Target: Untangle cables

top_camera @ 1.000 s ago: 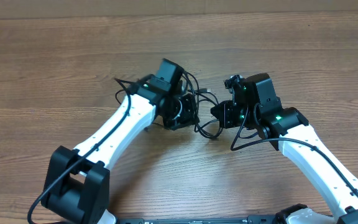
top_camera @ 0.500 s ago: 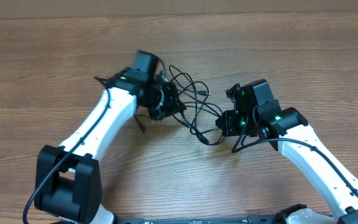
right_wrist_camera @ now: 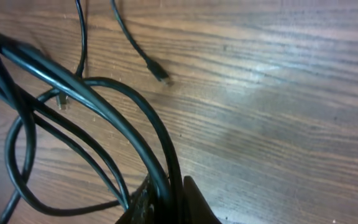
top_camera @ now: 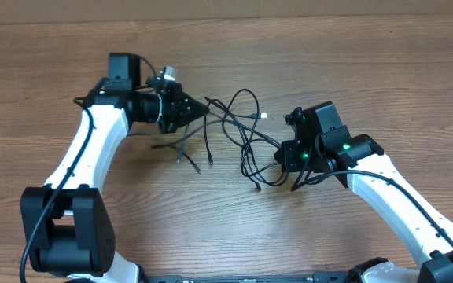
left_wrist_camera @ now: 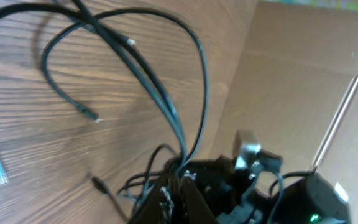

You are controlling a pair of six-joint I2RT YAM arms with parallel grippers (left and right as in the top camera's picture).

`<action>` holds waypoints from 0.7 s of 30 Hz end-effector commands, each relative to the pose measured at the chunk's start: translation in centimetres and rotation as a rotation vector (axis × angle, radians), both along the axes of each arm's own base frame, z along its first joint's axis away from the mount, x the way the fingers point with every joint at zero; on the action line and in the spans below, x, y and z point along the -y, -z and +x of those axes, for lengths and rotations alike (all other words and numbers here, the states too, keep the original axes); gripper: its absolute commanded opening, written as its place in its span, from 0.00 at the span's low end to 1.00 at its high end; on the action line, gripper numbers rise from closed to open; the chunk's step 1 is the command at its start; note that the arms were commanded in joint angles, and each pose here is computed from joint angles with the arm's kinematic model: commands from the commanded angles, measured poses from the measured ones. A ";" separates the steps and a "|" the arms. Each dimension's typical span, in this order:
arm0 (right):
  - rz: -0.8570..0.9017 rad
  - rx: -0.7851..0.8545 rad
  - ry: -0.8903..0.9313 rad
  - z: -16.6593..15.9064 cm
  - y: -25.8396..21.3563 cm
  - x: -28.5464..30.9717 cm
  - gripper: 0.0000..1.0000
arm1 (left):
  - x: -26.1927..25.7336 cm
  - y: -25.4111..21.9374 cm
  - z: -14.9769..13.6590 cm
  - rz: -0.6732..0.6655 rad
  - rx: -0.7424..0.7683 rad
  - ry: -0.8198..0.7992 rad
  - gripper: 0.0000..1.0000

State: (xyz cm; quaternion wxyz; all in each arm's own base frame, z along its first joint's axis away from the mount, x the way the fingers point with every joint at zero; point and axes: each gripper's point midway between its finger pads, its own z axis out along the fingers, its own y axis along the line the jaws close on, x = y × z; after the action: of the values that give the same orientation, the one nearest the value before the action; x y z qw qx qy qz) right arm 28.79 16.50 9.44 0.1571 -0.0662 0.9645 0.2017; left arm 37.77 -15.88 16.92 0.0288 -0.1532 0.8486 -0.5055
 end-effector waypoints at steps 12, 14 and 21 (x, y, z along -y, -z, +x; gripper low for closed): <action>0.027 0.069 0.013 1.8 -0.6 -0.3 0.04 | 1.4 3.6 -3.8 0.228 0.025 0.182 0.63; 0.027 0.068 0.013 1.8 -0.6 -0.3 0.04 | 2.5 3.8 -4.3 0.242 0.034 0.214 0.57; 0.024 0.060 0.013 1.6 -0.5 -0.2 0.04 | 4.8 5.7 -4.7 0.415 0.003 0.184 0.35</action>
State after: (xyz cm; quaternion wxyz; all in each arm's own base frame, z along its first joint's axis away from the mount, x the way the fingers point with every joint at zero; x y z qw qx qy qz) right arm 30.35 16.70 10.01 0.1895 -0.0643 0.9575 0.2076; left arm 32.70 -20.62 12.31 0.0042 -0.0442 0.9293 -0.3668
